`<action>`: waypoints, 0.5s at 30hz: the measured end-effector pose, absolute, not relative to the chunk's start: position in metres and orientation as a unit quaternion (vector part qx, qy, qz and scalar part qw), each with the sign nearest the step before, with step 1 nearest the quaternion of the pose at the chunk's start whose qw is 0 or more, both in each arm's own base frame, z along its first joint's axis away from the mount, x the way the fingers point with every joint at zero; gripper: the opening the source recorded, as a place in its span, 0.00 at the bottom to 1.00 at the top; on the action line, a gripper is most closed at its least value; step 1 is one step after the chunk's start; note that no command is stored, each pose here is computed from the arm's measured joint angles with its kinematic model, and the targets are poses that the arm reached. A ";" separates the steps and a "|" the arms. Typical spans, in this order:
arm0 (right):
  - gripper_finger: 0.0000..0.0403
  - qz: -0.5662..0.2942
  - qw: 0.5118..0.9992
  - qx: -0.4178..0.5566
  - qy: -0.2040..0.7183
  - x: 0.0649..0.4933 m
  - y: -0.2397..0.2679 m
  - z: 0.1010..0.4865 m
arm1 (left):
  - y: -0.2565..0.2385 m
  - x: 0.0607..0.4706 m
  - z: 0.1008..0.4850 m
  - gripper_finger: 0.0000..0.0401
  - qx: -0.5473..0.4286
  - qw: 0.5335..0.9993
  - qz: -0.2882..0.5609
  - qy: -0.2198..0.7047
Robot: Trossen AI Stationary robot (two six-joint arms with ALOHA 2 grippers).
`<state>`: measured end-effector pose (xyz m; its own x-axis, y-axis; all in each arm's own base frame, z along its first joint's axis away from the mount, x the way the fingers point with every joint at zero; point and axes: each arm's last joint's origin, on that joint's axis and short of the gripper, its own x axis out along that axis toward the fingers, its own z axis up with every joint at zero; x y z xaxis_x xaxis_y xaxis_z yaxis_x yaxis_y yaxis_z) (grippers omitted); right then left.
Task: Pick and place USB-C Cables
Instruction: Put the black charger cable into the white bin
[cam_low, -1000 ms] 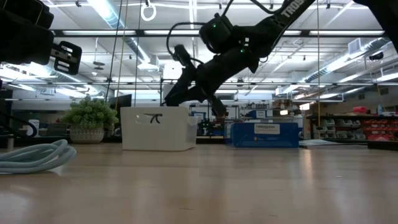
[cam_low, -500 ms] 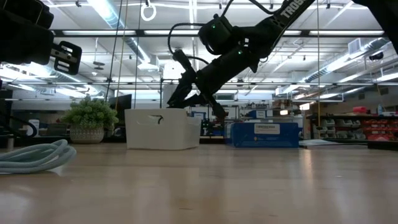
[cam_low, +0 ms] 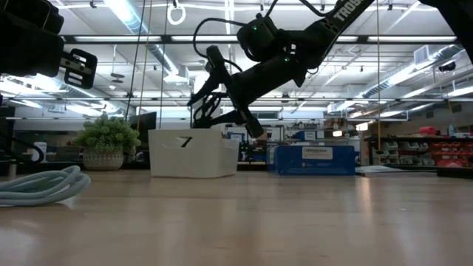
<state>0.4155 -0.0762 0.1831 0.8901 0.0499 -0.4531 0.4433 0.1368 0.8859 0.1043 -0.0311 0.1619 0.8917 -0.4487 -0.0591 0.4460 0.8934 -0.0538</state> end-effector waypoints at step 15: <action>0.64 -0.199 0.766 0.581 0.188 0.412 -0.081 0.177 | -0.031 0.104 0.162 0.03 -0.019 0.972 -0.230 0.035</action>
<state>0.4119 -0.0815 0.1773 0.8496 -0.0865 -0.5203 0.5243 0.2452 0.8154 0.1043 -0.0311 0.1619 0.8916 -0.4489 -0.0592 0.4462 0.8933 -0.0538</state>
